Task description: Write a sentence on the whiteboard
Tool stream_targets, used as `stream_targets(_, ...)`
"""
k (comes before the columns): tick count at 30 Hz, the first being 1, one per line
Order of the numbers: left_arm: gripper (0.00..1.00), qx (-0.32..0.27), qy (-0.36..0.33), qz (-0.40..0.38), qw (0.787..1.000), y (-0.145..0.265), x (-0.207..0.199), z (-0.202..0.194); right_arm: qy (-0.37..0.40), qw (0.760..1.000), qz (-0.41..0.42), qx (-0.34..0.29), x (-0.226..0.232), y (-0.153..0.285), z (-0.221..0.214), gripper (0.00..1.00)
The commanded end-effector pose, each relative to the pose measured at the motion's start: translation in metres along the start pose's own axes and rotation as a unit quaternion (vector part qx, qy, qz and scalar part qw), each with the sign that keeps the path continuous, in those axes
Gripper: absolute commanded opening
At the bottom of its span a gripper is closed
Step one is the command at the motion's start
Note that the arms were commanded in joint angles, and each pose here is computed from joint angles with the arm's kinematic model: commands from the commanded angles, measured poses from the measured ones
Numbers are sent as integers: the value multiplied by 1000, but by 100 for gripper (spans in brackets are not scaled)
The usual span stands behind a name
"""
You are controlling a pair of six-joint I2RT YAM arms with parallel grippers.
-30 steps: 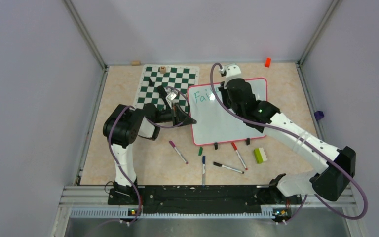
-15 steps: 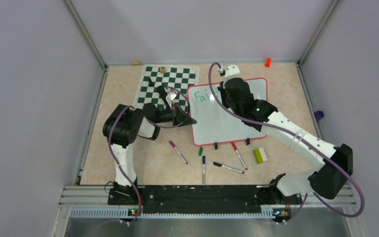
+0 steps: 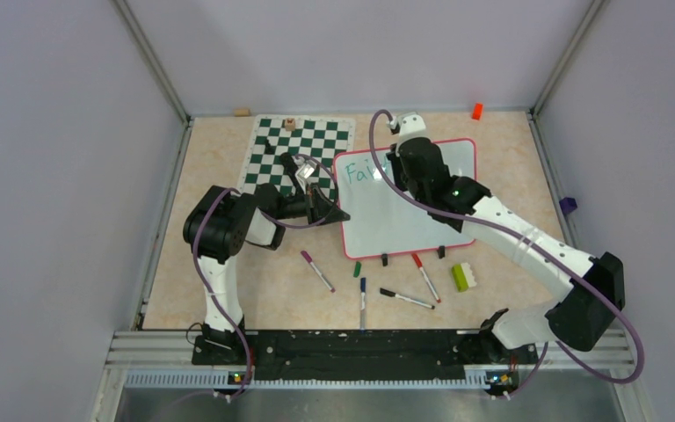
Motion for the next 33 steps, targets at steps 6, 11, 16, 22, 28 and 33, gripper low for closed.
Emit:
stream_targets(6,0,7,-74,-40,996,-4,-17,6,-15,1000,2,-13,-3,3,4,0)
stream_targets(11,0,7,-75,-41,996,-4,-18,6,-15,1000,1,-5,-7,8,-3,0)
stream_targets(16,0,7,-76,-41,996,-4,-18,6,-16,1000,3,7,-9,12,-13,0)
stream_targets(22,0,7,-75,-41,996,-4,-17,6,-19,1000,2,7,-11,16,-13,0)
stream_targets(28,0,-10,-78,-23,997,-4,-15,7,-52,996,59,-35,-3,40,18,0)
stream_targets(33,24,-14,-81,-19,996,-3,-16,9,-65,995,51,-50,-14,58,20,0)
Point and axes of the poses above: each gripper's point midway between its finger pads, its own y axis back along the fingers, its own x axis along the line the jaws close on, z = x × y, the point moved 5 cm from there along y, back along the fingers, and after that the axes turned 5 degrees about -y, right-handed, at the moved point
